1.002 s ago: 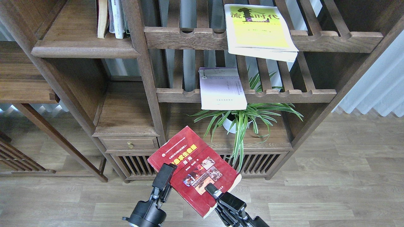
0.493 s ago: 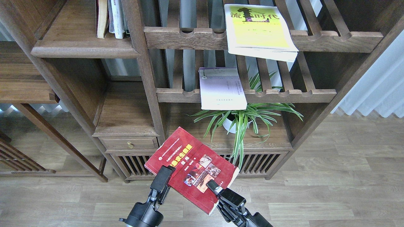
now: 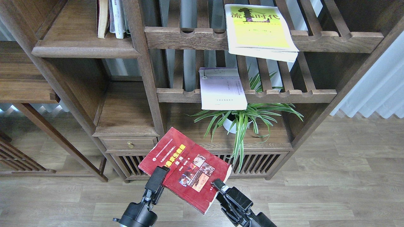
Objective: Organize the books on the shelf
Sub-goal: 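Release the right gripper and carry the red book away with the left gripper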
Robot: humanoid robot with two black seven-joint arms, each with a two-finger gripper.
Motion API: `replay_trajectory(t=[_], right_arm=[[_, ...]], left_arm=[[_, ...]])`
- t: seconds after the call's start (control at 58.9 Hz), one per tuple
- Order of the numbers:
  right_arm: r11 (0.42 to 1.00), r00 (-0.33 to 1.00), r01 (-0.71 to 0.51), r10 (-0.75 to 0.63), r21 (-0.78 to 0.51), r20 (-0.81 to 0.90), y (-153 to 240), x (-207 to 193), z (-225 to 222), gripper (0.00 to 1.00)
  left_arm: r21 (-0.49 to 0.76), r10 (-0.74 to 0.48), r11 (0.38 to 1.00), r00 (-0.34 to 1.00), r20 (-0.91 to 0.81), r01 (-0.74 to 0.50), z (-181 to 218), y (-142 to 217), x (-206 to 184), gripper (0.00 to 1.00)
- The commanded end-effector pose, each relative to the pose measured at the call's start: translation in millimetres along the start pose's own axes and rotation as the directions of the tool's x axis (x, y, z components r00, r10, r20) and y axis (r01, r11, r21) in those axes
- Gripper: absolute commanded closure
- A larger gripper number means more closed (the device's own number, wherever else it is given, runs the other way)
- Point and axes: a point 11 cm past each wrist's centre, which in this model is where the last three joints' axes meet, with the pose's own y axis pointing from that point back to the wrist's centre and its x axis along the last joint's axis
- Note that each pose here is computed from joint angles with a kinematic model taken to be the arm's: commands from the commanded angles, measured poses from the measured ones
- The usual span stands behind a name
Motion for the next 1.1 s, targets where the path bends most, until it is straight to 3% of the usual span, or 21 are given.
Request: replay_trajectory(t=[0.0, 0.153, 0.357, 0.51, 0.969, 1.087], right_arm=[[0.999, 1.000, -0.009, 0.009, 0.037, -0.008, 0, 3, -11, 0.05], [0.999, 1.000, -0.004, 0.005, 0.053, -0.014, -1, 2, -17, 0.05], [0.999, 1.000, -0.005, 0.006, 0.052, -0.020, -4, 3, -19, 0.05], [0.999, 1.000, -0.005, 0.006, 0.051, -0.018, -4, 3, -18, 0.05], [0.999, 1.000, -0.005, 0.006, 0.049, -0.017, -4, 3, -18, 0.05], [0.999, 1.000, -0.004, 0.005, 0.048, -0.017, -5, 3, -17, 0.05]], left_arm=[[-0.024, 0.038, 0.999, 0.999, 0.005, -0.038, 7, 14, 8, 0.94], [0.016, 0.059, 0.998, 0.989, 0.137, -0.062, 15, 32, 18, 0.94], [0.006, 0.122, 0.992, 0.974, 0.193, -0.125, 33, 52, 31, 0.94], [-0.052, 0.176, 0.984, 0.958, 0.228, -0.168, 62, 68, 39, 0.94], [-0.162, 0.240, 0.966, 0.934, 0.264, -0.202, 97, 86, 45, 0.94], [-0.211, 0.266, 0.956, 0.908, 0.323, -0.204, 125, 93, 44, 0.94]])
